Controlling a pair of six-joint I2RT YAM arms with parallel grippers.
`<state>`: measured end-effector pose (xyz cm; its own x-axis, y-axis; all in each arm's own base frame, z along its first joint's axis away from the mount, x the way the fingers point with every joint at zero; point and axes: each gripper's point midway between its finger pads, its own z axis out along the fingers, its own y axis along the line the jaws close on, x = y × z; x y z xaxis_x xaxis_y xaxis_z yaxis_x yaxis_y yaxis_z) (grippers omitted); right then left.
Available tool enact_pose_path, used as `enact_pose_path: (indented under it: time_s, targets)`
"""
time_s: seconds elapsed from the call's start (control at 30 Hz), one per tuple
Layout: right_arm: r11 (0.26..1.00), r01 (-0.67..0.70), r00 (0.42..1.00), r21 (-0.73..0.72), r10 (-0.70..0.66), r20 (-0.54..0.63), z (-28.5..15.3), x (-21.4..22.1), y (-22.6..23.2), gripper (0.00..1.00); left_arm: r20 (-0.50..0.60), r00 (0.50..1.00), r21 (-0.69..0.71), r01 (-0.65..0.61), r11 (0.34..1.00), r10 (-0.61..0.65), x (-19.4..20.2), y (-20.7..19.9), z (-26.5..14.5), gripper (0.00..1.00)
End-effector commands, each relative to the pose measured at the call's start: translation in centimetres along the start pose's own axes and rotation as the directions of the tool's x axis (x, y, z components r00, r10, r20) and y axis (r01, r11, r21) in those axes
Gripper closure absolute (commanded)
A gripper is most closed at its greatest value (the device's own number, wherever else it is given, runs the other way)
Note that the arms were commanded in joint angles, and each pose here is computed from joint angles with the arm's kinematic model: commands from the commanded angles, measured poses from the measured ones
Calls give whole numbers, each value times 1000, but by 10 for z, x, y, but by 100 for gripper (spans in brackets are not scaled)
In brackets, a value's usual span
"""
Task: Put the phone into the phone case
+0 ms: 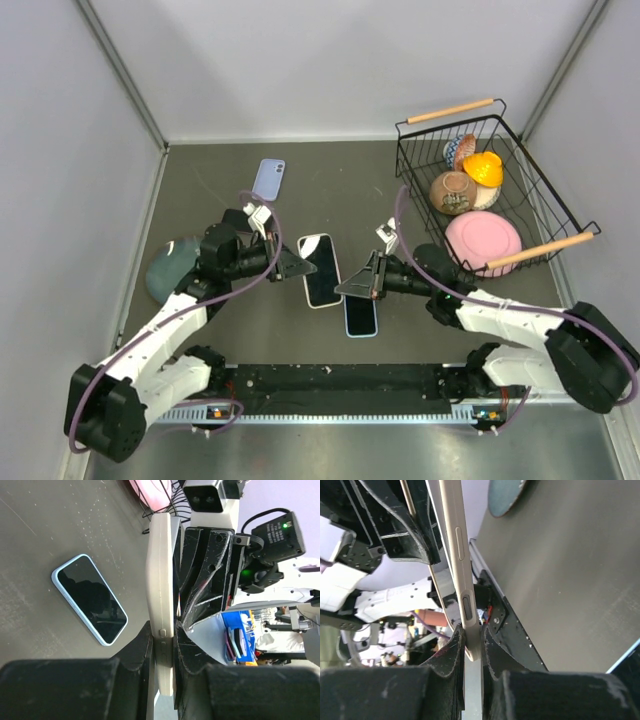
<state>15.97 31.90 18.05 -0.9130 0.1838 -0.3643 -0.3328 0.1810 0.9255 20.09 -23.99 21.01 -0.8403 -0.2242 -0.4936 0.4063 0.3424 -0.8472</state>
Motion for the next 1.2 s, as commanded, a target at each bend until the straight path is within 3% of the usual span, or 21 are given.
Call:
enact_pose_path:
  time_s: [0.0, 0.07, 0.13, 0.17, 0.2, 0.33, 0.37, 0.47, 0.6, 0.8, 1.0, 1.17]
  targets:
    - [996, 80, 995, 33, -82, 57, 7, -17, 37, 100, 27, 991, -80, -129, 988, 131, -5, 15, 3, 100]
    - [996, 79, 995, 28, -81, 60, 7, -14, 40, 98, 4, 993, -8, -120, 993, 120, 3, 5, 2, 100]
    - [995, 99, 993, 21, -100, 67, 0, -10, 42, 88, -5, 994, 28, -112, 993, 113, 7, -5, -2, 100]
    - [992, 124, 989, 25, -125, 74, -3, -10, 42, 71, -15, 993, 44, -115, 992, 116, 10, -9, -4, 100]
    - [989, 148, 985, 32, -150, 81, -7, -10, 42, 63, -20, 992, 54, -126, 991, 127, 12, -13, -7, 100]
    - [955, 284, 950, 87, -293, 108, -31, -16, 55, 40, -56, 986, 128, -148, 981, 156, 27, -29, -19, 100]
    - [941, 327, 936, 88, -335, 106, -33, -17, 58, 29, -78, 984, 156, -146, 977, 160, 32, -33, -21, 100]
    - [925, 376, 923, 60, -379, 71, -34, -15, 67, 17, -117, 979, 216, -138, 967, 166, 44, -38, -25, 100]
    - [917, 399, 916, -1, -399, 42, -28, -12, 78, 15, -202, 963, 307, -112, 945, 179, 63, -47, -34, 100]
    - [915, 400, 916, -49, -400, 20, -14, -12, 80, 19, -235, 947, 364, -124, 923, 220, 75, -58, -40, 100]
    - [911, 404, 914, -83, -405, 6, -6, -12, 82, 30, -250, 946, 361, -109, 926, 209, 78, -53, -37, 100]
    - [900, 425, 905, -94, -425, 26, -5, -16, 83, 46, -247, 951, 341, -95, 935, 186, 74, -48, -32, 100]
